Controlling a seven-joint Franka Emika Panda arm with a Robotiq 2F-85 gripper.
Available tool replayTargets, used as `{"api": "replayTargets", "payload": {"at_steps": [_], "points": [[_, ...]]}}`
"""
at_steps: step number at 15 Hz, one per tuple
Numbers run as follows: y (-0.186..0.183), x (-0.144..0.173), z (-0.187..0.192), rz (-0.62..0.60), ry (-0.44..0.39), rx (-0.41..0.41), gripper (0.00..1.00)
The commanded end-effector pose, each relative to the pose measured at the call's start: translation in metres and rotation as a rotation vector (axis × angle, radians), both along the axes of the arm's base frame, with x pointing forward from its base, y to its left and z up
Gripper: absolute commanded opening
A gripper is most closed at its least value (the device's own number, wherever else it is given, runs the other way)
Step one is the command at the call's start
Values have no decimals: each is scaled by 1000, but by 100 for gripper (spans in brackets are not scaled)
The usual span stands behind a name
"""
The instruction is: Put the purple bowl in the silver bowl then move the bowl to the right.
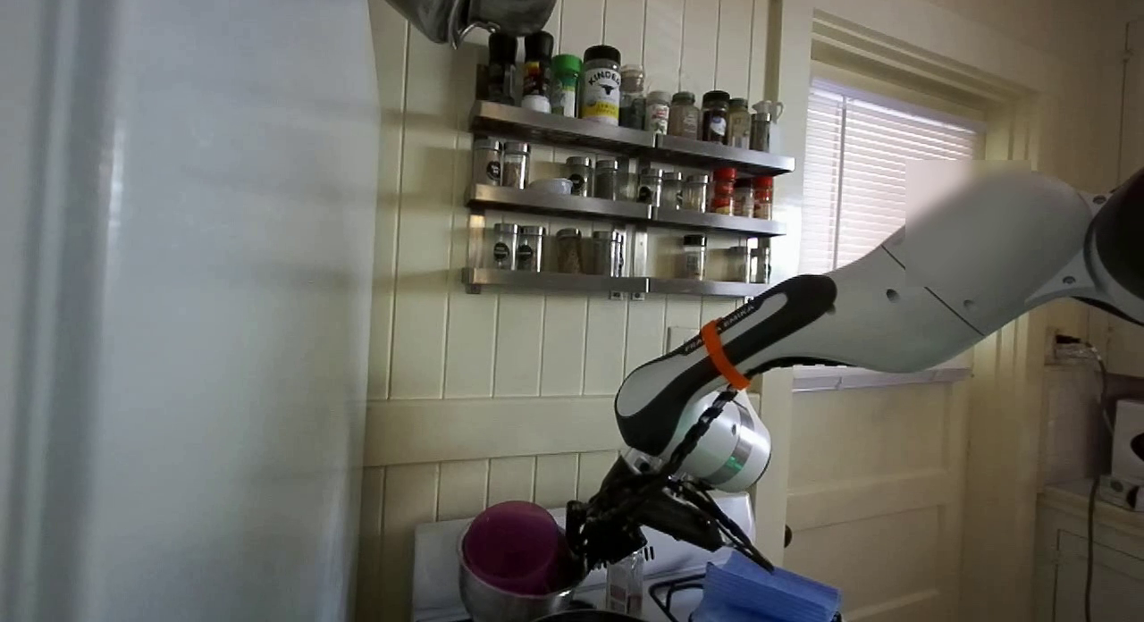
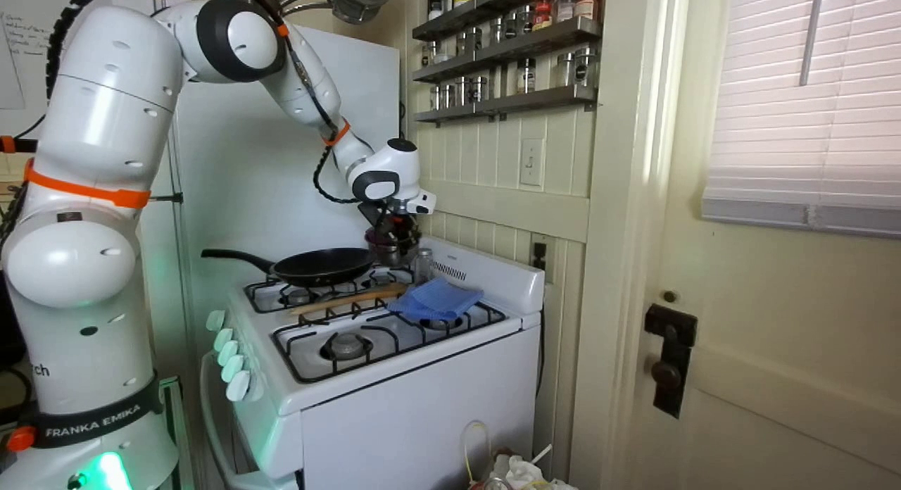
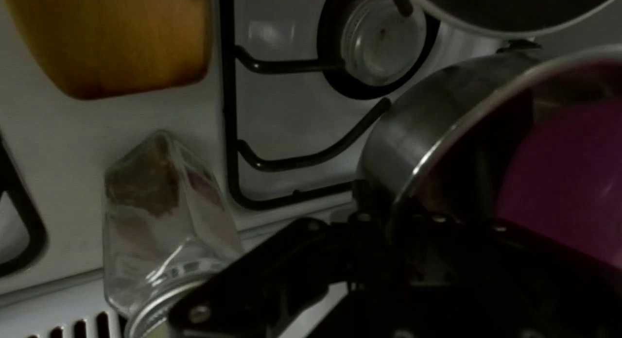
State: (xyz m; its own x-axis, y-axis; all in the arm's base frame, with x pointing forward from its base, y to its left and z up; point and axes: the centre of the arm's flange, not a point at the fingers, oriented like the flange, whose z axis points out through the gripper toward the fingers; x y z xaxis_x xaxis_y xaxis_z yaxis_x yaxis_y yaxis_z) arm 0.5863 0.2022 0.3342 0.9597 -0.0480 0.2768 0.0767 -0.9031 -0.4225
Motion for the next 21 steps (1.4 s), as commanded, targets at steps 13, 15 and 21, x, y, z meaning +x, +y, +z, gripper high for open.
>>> {"api": "replayTargets", "payload": {"at_steps": [13, 15, 21], "points": [[-35, -4, 60, 34, -78, 29, 2], [-41, -10, 77, 70, -54, 23, 2], [-64, -24, 94, 137, 53, -32, 2]]}}
